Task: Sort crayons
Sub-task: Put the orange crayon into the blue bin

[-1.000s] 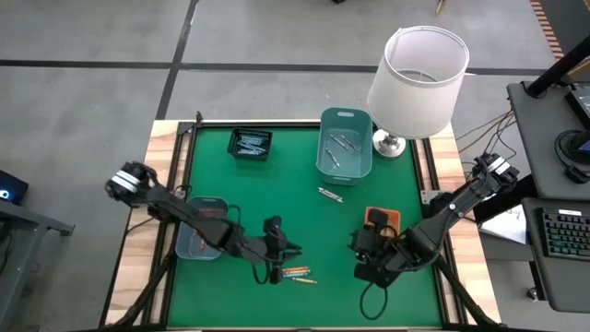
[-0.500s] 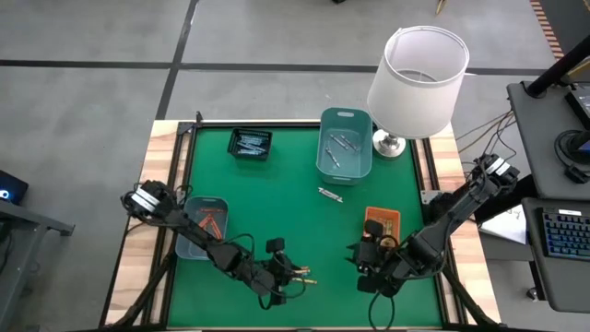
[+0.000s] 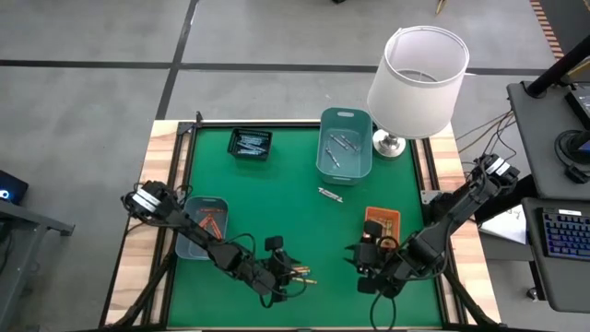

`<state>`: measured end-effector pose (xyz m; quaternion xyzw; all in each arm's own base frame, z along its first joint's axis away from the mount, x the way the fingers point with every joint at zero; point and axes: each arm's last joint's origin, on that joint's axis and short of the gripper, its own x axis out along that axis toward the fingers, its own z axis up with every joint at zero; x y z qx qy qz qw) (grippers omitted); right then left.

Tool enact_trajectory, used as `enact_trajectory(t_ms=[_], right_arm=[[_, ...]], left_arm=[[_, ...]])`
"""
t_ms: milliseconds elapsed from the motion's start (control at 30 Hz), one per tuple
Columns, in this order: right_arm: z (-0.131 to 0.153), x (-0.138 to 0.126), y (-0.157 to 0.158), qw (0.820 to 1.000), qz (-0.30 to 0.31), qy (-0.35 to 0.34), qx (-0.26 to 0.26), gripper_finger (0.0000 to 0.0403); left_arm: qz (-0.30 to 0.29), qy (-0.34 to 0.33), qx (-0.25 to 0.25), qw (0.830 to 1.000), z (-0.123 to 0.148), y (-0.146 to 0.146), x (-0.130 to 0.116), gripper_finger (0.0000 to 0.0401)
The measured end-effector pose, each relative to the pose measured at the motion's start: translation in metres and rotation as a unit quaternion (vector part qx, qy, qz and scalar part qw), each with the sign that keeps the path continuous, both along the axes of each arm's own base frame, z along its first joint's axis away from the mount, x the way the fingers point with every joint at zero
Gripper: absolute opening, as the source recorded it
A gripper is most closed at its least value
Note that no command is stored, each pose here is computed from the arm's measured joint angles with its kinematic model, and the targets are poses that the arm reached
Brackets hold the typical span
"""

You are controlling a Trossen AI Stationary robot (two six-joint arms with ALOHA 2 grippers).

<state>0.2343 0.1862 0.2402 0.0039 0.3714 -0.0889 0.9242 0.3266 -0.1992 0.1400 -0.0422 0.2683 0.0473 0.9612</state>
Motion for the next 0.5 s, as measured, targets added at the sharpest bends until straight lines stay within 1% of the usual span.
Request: enact_trajectory(t_ms=[167,333,500], right_arm=[[0.0,0.0,-0.001,1.0,-0.006,-0.007,-0.008,0.0127],[0.0,0.0,-0.001,1.0,-0.006,-0.007,-0.008,0.0121],[0.0,0.0,-0.001,1.0,-0.007,-0.007,-0.008,0.0125]], left_arm=[[0.001,0.009,0.007,1.0,-0.003,0.002,-0.002,0.0142],[0.003,0.013,0.007,1.0,-0.006,0.003,-0.004,0.0143],[0.008,0.024,0.008,1.0,-0.011,0.004,-0.005,0.0143]])
